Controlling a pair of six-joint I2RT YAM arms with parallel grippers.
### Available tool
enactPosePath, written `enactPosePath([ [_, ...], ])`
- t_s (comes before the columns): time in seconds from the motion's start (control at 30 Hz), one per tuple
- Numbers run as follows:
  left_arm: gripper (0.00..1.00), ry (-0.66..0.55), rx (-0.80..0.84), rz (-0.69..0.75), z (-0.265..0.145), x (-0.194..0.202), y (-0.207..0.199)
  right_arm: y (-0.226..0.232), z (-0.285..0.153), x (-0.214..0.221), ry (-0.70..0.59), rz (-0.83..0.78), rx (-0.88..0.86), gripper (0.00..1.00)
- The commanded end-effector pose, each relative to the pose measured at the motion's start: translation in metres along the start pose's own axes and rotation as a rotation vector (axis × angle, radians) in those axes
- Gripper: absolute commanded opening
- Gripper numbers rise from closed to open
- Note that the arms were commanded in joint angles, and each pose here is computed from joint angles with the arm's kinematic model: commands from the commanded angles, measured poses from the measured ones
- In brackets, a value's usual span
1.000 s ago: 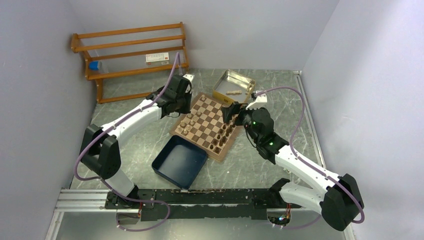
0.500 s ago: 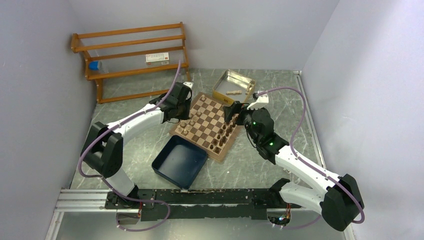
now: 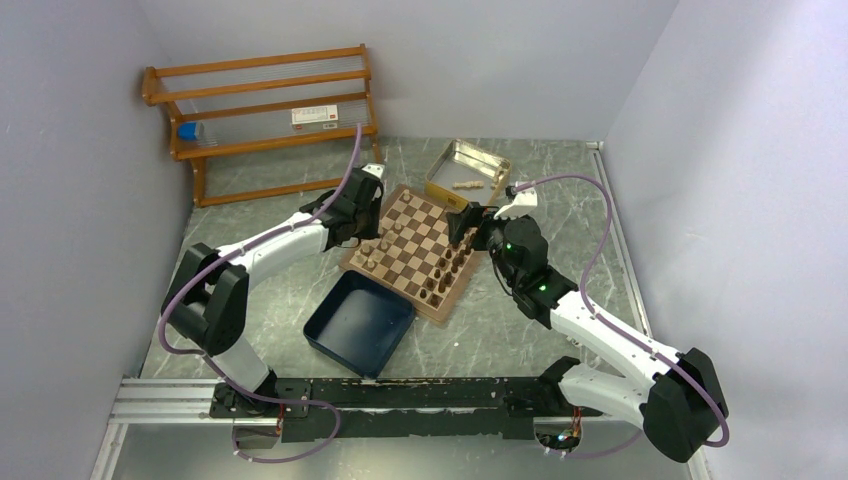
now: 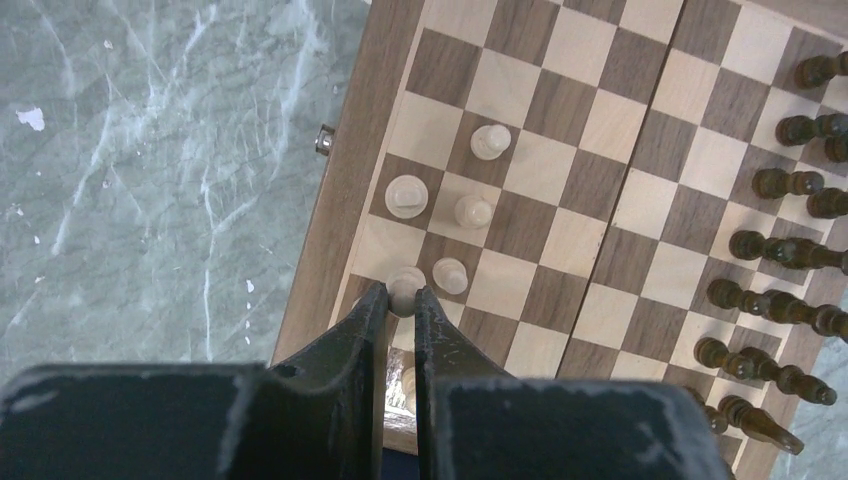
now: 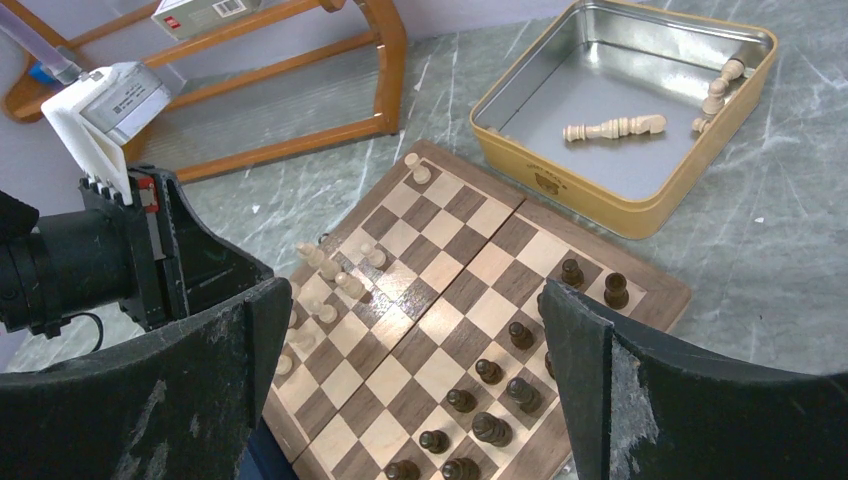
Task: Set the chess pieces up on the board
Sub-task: Place the chess piece on the chessboard.
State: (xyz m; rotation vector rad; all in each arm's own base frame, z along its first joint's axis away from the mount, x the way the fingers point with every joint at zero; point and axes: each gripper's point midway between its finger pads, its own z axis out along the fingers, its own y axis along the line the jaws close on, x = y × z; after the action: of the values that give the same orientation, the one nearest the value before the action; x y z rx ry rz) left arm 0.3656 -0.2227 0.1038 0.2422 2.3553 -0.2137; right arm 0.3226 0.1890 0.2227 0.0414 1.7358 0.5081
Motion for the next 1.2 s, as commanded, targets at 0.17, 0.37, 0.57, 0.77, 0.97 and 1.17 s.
enactPosePath([
  [0.17,0.12,-0.047,-0.001,-0.039,0.013,-0.01,0.004,-0.001,-0.001,-0.007,-0.029,0.007,0.007,1.0],
  [0.37,0.12,-0.03,0.004,-0.04,0.018,-0.004,0.005,-0.001,-0.001,-0.007,-0.032,0.008,0.004,1.0],
  [0.57,0.12,-0.035,0.008,-0.043,0.021,-0.002,0.005,-0.001,-0.001,-0.007,-0.031,0.006,0.004,1.0],
  [0.77,0.12,-0.026,0.005,-0.044,0.026,0.0,0.006,-0.001,-0.001,-0.008,-0.036,0.004,0.002,1.0],
  [0.97,0.11,-0.02,0.0,-0.043,0.029,0.002,0.007,-0.001,-0.002,-0.008,-0.036,0.003,0.004,1.0],
  [1.17,0.12,-0.016,-0.006,-0.041,0.031,0.004,0.008,-0.001,-0.002,-0.008,-0.036,0.003,0.002,1.0],
])
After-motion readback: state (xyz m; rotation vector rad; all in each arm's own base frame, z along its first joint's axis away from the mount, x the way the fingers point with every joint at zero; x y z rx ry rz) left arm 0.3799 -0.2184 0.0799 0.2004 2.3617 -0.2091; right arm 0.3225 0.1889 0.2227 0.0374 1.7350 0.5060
